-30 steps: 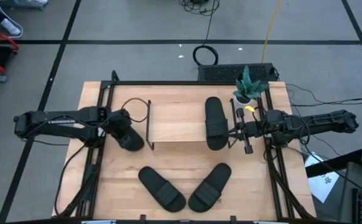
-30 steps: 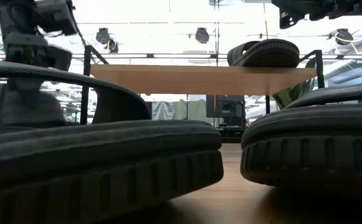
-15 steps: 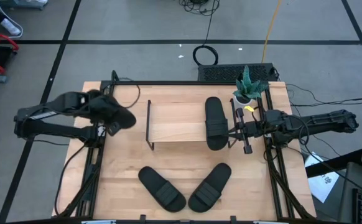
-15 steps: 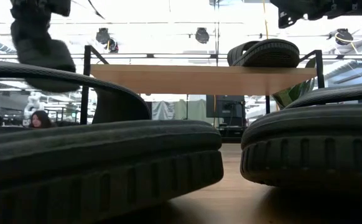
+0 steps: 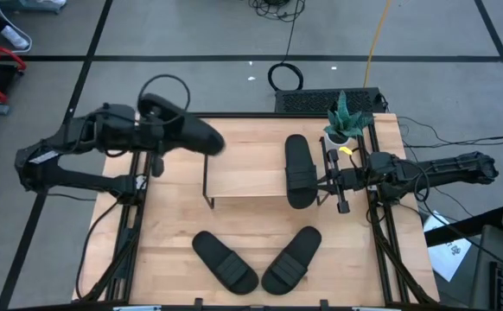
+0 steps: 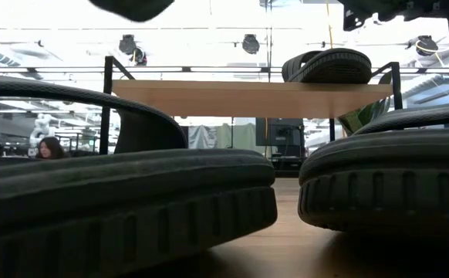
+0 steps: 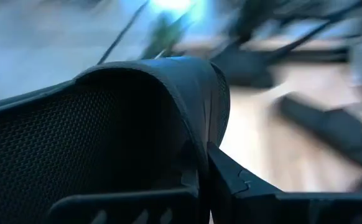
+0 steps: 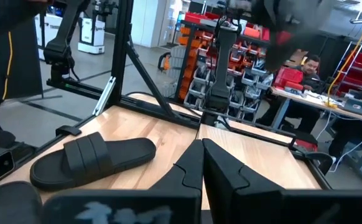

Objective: Pick and place slides into the shelf
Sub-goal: Put the top black slide on the shelf

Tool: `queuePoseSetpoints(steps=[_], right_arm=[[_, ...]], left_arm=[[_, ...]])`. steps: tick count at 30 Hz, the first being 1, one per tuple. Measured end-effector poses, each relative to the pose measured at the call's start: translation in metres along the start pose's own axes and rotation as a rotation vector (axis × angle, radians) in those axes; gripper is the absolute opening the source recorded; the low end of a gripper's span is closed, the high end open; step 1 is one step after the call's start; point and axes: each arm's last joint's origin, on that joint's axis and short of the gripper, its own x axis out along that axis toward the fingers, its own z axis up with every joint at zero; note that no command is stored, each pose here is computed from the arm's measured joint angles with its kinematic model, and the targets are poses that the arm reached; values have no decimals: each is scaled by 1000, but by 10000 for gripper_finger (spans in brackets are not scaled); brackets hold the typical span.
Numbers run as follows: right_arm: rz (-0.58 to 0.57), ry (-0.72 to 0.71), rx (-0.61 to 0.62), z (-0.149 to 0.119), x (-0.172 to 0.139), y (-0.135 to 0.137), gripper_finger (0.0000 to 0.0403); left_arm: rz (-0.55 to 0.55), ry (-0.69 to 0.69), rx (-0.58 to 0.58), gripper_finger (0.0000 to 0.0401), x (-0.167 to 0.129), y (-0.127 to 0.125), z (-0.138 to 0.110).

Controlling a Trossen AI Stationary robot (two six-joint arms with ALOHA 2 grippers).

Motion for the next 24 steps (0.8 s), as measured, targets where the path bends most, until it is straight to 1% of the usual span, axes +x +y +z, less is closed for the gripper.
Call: queuePoseSetpoints(steps=[1,3,5,7,10,12,15,19,21,24], right_arm=[[0,0,0,0,0,0,0],[0,2,1,0,0,0,0],[1,5,2,-1,1,0,0],[1,4,2,-1,1,0,0],[1,4,0,-1,1,0,0],[1,4,0,-1,1,0,0],[2,4,0,-1,1,0,0],[2,4,-5,-1,1,0,0],[2,4,-5,-1,1,0,0],[2,4,-6,-1,1,0,0]], left_arm=[[-66,-47,41,0,5,-1,6],[-149,-95,92,0,18,-1,17],[-208,-84,110,0,34,2,26],[-254,-48,95,0,53,8,34],[-326,50,53,0,83,19,43],[-394,127,29,0,102,25,48],[-512,262,-3,0,122,29,53],[-638,443,-52,0,145,28,55],[-677,526,-67,0,159,26,53],[-754,614,-80,0,177,21,49]])
